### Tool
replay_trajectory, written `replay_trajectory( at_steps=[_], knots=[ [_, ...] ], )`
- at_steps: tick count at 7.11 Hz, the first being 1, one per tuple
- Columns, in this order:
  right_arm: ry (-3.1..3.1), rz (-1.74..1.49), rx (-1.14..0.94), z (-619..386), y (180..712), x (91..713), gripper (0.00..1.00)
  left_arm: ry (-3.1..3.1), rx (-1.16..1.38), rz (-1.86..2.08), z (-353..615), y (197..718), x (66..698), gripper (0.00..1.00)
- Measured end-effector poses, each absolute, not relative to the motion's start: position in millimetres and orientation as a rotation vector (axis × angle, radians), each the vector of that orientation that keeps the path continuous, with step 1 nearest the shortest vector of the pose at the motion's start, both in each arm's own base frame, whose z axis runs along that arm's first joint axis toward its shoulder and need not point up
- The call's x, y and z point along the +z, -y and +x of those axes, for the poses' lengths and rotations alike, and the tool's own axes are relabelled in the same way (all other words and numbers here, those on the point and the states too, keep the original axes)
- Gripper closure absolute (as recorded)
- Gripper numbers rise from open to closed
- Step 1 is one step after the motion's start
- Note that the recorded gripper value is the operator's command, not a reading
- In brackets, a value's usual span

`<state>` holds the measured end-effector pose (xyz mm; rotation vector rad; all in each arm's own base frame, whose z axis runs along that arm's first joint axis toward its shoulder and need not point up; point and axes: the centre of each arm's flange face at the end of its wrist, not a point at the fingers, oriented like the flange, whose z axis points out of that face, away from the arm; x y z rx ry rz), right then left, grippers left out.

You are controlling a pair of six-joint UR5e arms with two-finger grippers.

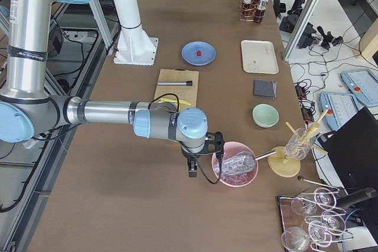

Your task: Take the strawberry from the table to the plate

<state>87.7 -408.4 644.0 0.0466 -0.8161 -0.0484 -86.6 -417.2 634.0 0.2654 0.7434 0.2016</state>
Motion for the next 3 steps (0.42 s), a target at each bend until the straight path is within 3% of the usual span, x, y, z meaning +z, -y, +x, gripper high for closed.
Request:
replay_trajectory(
  at_steps=[3],
  knots=[
    [0.818, 0.051, -0.048, 88.0, 410.4, 642.3, 0.00, -0.744, 0.199, 0.261, -86.6, 417.1, 636.1, 0.02]
  ],
)
